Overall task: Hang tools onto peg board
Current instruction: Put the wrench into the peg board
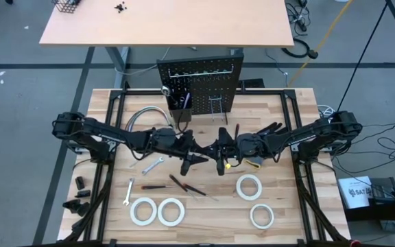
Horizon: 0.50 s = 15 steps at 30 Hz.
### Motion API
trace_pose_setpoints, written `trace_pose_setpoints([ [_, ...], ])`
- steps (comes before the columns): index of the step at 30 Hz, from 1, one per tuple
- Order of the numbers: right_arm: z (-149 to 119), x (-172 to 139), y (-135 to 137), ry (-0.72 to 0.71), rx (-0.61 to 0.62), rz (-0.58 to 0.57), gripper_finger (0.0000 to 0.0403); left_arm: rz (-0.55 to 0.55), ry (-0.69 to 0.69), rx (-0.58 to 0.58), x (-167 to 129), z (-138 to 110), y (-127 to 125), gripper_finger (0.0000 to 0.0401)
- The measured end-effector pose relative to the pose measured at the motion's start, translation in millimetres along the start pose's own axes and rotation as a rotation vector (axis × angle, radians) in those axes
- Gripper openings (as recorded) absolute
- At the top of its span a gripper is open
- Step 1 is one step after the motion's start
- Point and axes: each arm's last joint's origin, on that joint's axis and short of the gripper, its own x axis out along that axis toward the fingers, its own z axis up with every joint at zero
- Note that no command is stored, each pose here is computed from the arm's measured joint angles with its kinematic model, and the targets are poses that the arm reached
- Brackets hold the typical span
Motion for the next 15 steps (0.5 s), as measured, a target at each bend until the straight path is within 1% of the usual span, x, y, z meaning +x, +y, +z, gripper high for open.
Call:
trace_pose_setpoints([
  [5, -0.3, 0.0, -0.1, 0.003, -0.006, -0.001, 0.0006, 0.009, -0.007, -0.004, -2.1, 2.6, 2.7, 0.0157],
  [12, -0.1, 0.0, -0.1, 0.002, -0.020, 0.000, 0.0004, 0.021, 0.039, -0.011, -2.1, -1.9, 3.7, 0.0157],
  [15, -0.1, 0.0, -0.1, 0.002, -0.022, 0.001, 0.0004, 0.021, 0.039, -0.010, -2.1, -1.9, 3.7, 0.0149],
])
